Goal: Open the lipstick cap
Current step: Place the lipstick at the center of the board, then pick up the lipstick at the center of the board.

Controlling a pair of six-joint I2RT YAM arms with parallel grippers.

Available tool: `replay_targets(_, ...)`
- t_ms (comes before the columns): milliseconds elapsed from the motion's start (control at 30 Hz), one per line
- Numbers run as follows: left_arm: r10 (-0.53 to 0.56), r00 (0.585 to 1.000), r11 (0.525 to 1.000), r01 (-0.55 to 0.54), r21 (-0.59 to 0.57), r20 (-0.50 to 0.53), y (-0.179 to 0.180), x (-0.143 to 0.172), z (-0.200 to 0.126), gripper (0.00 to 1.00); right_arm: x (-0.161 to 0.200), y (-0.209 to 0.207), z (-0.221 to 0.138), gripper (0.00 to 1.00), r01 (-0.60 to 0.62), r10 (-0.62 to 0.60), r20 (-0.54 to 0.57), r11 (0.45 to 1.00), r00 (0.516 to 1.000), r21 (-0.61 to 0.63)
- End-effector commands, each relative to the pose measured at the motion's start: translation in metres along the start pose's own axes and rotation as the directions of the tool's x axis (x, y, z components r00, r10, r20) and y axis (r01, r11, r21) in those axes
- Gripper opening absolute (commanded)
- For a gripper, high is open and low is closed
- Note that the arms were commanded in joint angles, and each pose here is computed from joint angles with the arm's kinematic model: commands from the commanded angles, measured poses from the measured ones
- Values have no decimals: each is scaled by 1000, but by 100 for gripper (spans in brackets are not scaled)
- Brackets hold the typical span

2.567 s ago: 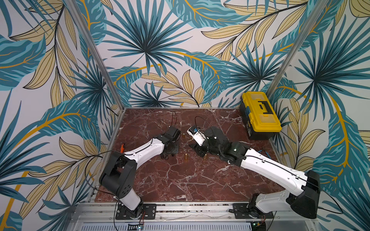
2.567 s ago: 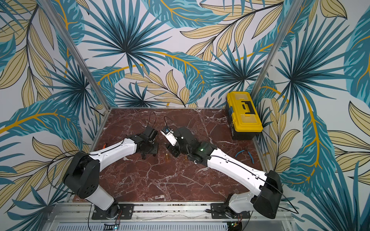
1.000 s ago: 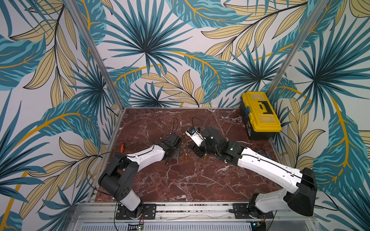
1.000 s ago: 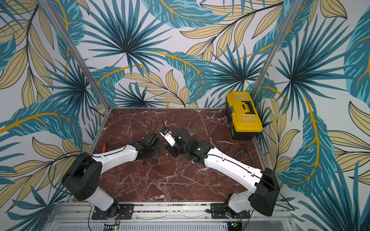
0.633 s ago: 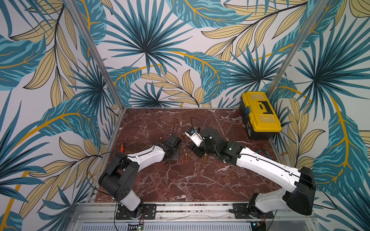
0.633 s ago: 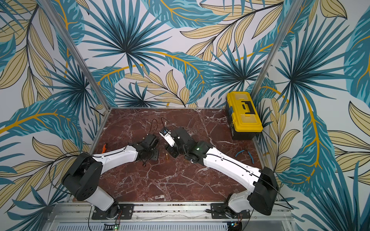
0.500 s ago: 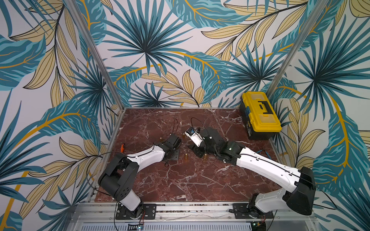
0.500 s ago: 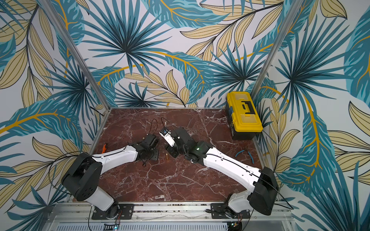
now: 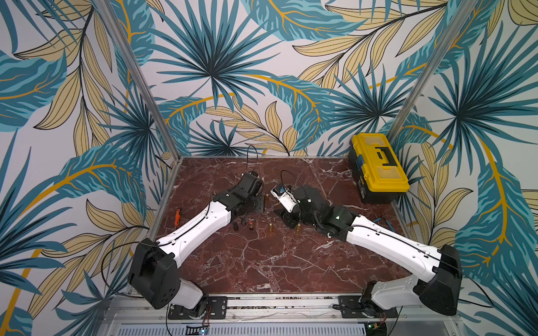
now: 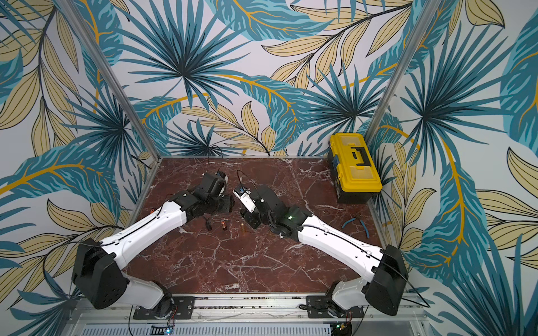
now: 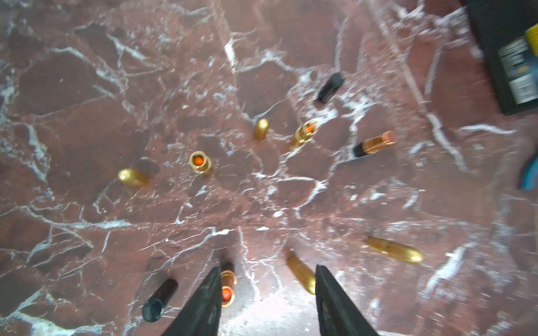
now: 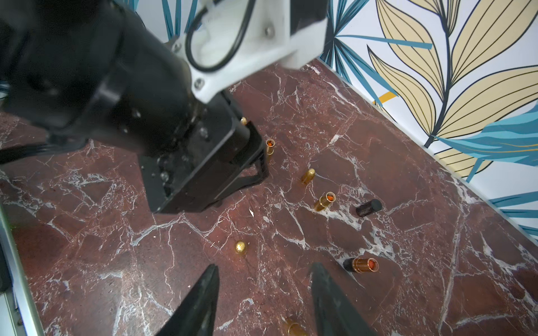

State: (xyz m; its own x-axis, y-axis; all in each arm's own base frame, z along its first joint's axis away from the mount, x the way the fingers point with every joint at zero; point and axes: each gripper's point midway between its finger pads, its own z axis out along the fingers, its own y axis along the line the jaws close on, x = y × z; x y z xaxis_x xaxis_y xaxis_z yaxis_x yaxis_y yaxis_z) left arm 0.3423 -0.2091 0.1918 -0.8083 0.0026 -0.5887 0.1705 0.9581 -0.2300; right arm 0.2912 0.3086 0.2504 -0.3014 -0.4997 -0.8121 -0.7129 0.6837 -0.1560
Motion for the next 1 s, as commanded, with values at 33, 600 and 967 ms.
replay_targets(33,14,991,998,-7,55,-137,-18,14,-6,54,0,-8,-9,53,-34,32,31,999,999,42)
replay_targets(600,118,945,993,-115,28,-306,-54,46,43,62,37,-39,-37,53,-114,106,48,971,993,212)
replay_targets(967,95,913,994,-109,-14,-396,-43,77,57,62,45,-48,-42,51,-139,126,66,955,990,262)
